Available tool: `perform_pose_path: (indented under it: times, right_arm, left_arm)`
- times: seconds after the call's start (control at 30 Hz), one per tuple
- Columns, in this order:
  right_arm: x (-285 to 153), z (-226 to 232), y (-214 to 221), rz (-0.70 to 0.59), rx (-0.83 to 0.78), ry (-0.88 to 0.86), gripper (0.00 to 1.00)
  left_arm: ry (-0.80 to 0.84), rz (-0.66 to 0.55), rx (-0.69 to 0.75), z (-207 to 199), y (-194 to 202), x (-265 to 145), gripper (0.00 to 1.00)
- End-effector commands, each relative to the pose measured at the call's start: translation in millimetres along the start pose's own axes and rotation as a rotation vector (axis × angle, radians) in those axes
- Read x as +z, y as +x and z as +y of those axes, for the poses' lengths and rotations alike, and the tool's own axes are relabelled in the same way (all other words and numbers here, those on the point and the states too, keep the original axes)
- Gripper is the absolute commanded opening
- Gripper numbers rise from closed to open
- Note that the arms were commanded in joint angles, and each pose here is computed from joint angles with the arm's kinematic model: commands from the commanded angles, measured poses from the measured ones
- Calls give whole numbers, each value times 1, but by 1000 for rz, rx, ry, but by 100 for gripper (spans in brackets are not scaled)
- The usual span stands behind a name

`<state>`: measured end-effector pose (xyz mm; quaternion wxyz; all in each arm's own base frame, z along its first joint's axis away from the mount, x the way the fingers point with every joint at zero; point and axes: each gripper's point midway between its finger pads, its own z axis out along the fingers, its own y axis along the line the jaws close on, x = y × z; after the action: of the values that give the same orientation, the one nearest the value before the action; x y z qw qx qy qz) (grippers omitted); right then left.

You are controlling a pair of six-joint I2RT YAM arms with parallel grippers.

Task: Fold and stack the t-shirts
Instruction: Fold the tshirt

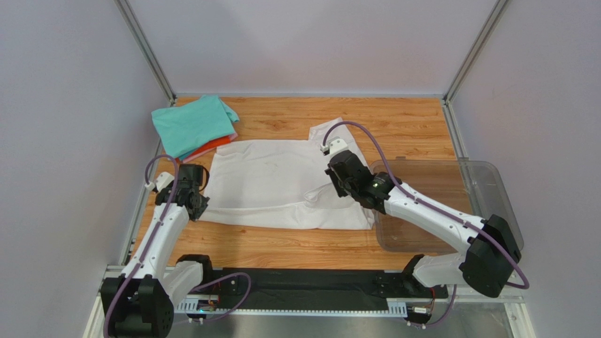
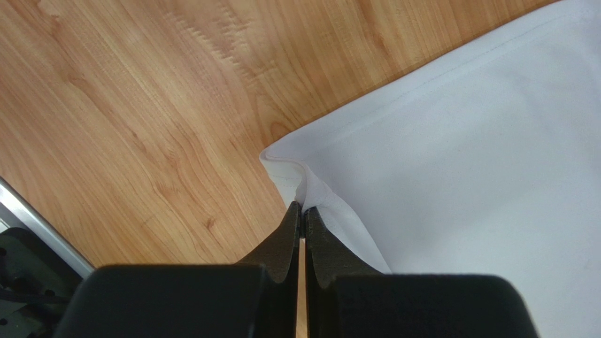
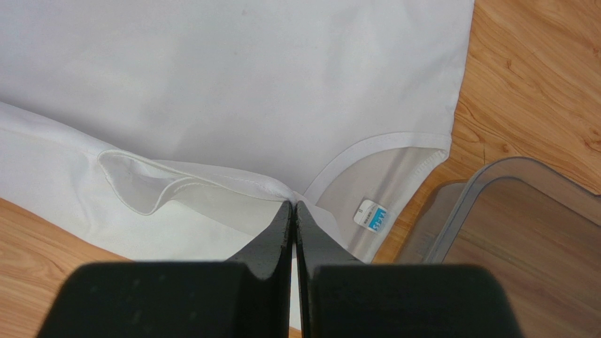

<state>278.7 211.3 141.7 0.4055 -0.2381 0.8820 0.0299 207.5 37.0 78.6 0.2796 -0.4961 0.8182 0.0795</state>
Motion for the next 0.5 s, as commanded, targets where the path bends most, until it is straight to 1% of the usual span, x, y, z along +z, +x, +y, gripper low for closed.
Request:
perform_pose_path:
  times: [0.0, 0.13, 0.17, 0.23, 0.43, 0.47]
  right_arm:
    - [4, -1, -34, -79, -11, -30, 0]
    - [15, -3, -38, -73, -12, -36, 0]
    - [21, -3, -36, -60, -13, -34, 0]
    - [27, -4, -37, -55, -9, -33, 0]
    - [54, -9, -38, -36, 17, 3, 0]
    - [62, -10, -35, -26, 18, 19, 0]
  left_arm:
    - [40, -33, -17, -19, -16, -1, 0]
    - [32, -12, 4, -26, -14, 7, 0]
    - [4, -1, -4, -23, -15, 13, 0]
    - [-2, 7, -9, -25, -16, 15, 0]
    - [-40, 38, 0, -28, -16, 28, 0]
    - [-40, 54, 4, -29, -14, 31, 3]
